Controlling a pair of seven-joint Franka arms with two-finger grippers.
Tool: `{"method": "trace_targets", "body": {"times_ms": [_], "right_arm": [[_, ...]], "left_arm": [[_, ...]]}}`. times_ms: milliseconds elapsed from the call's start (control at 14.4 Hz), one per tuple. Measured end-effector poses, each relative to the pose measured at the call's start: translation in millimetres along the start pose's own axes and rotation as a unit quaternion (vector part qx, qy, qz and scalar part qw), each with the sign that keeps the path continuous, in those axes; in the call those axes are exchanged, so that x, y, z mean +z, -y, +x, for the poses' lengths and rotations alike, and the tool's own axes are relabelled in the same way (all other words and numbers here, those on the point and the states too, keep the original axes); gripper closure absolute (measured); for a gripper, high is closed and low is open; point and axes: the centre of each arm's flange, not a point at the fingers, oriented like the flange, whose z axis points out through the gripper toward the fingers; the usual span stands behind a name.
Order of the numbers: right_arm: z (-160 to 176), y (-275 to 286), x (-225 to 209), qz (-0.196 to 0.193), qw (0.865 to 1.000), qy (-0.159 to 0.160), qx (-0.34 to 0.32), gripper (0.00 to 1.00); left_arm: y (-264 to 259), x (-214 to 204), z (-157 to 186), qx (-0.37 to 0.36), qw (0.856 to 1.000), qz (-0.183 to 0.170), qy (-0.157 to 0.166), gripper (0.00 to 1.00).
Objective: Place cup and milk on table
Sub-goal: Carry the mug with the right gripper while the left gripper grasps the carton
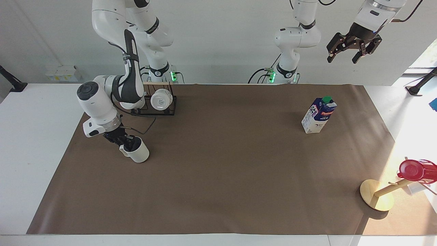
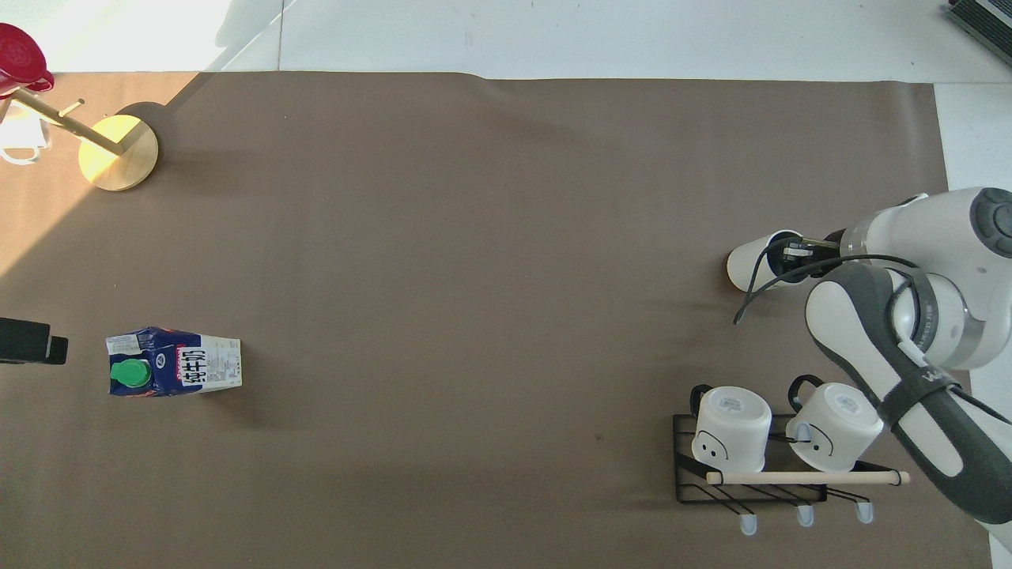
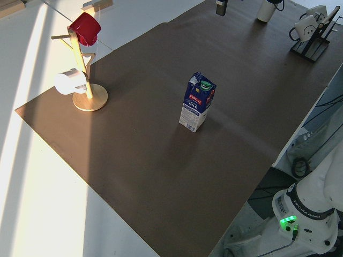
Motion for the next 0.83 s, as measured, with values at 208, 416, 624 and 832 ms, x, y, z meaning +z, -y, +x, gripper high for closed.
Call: {"method": "trace_targets", "body": {"times_ms": [208,416,624,832], "right_arm": [[1.6,3.3,-4.3,0.002,1.0,-0.004,-0.001,0.94],[9.2,28.2,-28.1,0.009,1.0,-0.025,-0.016,0.95],[-5.3,110.2,-63.6,0.021,0.998,-0.038,-0.038,0.95],[-44.9,211.5,-78.5,0.041,0.998,-0.042,0.019,0.95]], "left_arm": [[12.7,1.6,-1.5,0.002,1.0,-0.002,0.001,0.0],[24.3,15.8,-5.6,0.003,1.0,0.003,0.0,0.0],[27.1,52.0,-9.6,0.003,1.0,0.007,-0.008,0.0],[30.3,90.0,-16.0,0.007,1.0,0.014,-0.011,0.0]]}}
